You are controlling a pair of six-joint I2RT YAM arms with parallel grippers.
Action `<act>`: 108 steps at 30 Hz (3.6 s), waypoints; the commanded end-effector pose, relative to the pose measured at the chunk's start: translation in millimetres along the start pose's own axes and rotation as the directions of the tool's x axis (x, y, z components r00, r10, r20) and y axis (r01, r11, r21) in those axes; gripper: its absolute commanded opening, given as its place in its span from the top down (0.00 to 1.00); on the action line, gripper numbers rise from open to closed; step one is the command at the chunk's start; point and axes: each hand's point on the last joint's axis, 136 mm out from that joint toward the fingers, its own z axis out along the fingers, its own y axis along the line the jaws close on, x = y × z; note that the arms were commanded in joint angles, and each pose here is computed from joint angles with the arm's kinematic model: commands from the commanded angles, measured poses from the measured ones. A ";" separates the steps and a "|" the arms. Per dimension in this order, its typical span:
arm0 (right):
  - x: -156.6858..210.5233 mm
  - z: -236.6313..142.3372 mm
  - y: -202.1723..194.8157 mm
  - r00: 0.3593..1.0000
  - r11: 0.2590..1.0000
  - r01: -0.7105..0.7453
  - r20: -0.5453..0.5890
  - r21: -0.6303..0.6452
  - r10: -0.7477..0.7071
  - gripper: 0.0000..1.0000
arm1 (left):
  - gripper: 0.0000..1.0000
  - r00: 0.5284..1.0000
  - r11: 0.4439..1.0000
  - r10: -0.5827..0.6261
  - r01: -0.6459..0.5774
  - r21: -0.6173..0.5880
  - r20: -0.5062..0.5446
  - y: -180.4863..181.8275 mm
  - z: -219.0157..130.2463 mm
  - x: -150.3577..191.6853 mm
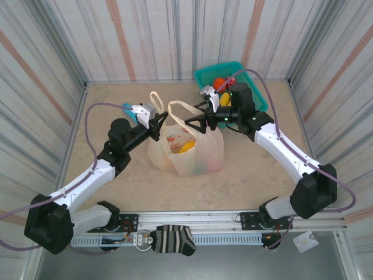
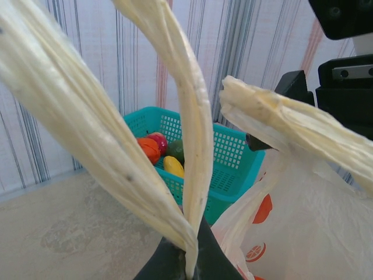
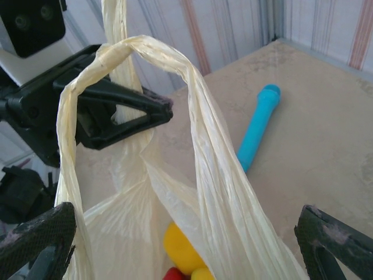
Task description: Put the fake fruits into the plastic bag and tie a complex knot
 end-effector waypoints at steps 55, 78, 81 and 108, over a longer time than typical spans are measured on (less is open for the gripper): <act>22.0 -5.6 -6.0 0.992 0.988 -0.122 0.037 0.093 0.119 0.40 | 1.00 0.998 0.971 0.001 0.016 0.240 -0.070 -78.2 49.3 -38.4; 29.2 18.8 -25.3 0.979 0.925 0.192 -0.127 0.327 -0.158 0.20 | 1.00 1.000 0.997 -0.024 0.025 0.066 -0.009 -52.1 -19.6 -28.9; 33.4 31.9 -25.4 0.959 0.902 0.258 -0.202 0.347 -0.197 0.20 | 1.00 1.000 0.998 -0.026 0.026 0.065 -0.004 -52.4 -22.1 -28.1; 22.8 -8.8 12.5 0.971 0.964 0.237 0.006 0.122 -0.239 1.00 | 1.00 0.972 0.984 -0.172 0.161 -0.077 -0.163 -17.0 19.8 -8.9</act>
